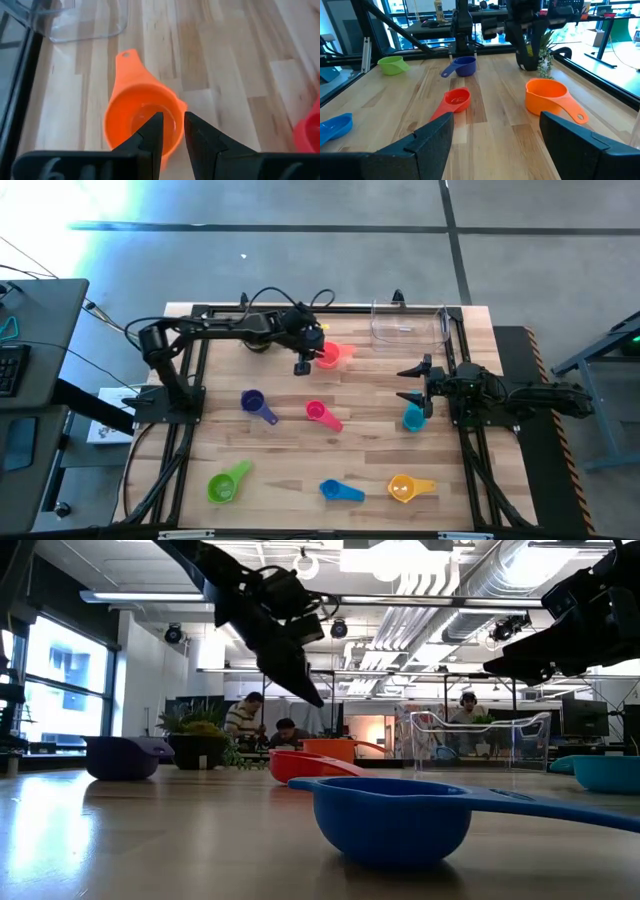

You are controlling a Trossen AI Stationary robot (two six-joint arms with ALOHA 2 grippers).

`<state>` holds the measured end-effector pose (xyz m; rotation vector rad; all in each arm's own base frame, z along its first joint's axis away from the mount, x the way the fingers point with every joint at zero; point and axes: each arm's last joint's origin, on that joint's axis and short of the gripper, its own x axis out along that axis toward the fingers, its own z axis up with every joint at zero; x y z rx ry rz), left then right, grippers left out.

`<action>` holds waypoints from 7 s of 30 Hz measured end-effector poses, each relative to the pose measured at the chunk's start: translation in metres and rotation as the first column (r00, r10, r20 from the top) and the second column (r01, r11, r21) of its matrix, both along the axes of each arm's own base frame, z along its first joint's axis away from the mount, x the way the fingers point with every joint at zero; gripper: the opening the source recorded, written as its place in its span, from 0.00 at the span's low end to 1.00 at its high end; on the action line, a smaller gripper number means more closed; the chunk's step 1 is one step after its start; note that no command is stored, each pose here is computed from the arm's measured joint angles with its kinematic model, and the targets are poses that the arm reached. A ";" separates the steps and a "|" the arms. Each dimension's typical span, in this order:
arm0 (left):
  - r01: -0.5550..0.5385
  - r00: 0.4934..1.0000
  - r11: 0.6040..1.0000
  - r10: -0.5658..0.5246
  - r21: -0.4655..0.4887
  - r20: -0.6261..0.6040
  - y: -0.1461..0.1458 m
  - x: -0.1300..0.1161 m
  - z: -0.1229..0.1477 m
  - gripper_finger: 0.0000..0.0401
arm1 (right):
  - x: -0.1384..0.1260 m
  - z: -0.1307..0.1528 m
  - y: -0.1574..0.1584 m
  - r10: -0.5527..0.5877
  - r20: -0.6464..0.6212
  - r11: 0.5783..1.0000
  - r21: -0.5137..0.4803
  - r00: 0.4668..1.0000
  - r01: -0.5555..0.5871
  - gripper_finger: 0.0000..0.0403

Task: Nest measuring cups in basket
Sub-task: Move the orange measuring cup to the bottom center of the table, then stack the green measuring cup on top of the orange measuring cup

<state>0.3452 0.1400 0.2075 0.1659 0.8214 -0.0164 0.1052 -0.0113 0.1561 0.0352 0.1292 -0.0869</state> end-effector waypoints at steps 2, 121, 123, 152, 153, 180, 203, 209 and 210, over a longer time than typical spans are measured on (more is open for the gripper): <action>-0.017 1.000 1.000 0.016 -0.017 -0.010 0.001 0.001 -0.005 0.18 | 0.000 0.000 0.000 0.000 0.000 1.000 0.000 1.000 0.000 0.71; 0.107 0.994 0.989 -0.105 0.102 -0.022 -0.329 -0.074 -0.010 0.02 | 0.001 -0.002 0.000 0.000 -0.021 1.000 0.002 1.000 0.000 0.71; 0.123 0.992 0.987 -0.122 0.100 -0.017 -0.335 -0.070 -0.019 0.02 | 0.001 -0.002 0.000 0.000 -0.021 1.000 0.003 1.000 0.000 0.71; 0.174 0.983 0.983 -0.170 0.061 -0.065 -0.349 -0.060 -0.053 0.15 | 0.001 -0.002 0.000 0.000 -0.021 1.000 0.003 1.000 0.000 0.71; 0.172 0.984 0.983 -0.169 0.060 -0.065 -0.349 -0.060 -0.053 0.17 | 0.001 -0.002 0.000 0.000 -0.021 1.000 0.003 1.000 0.000 0.71; -0.441 0.839 0.822 0.233 -0.362 -0.492 -0.320 -0.161 0.039 0.31 | 0.001 -0.002 0.000 0.000 -0.020 1.000 0.003 1.000 0.000 0.71; -0.486 0.764 0.793 0.182 -0.368 -0.618 -0.390 -0.204 0.004 0.31 | 0.001 -0.002 0.000 0.000 -0.020 1.000 0.003 1.000 0.000 0.71; -0.484 0.761 0.799 0.185 -0.355 -0.622 -0.401 -0.203 -0.011 0.31 | 0.001 -0.002 0.000 0.000 -0.021 1.000 0.003 1.000 0.000 0.71; -0.486 0.758 0.802 0.189 -0.347 -0.624 -0.402 -0.202 -0.013 0.31 | 0.001 -0.002 0.000 0.000 -0.020 1.000 0.003 1.000 0.000 0.71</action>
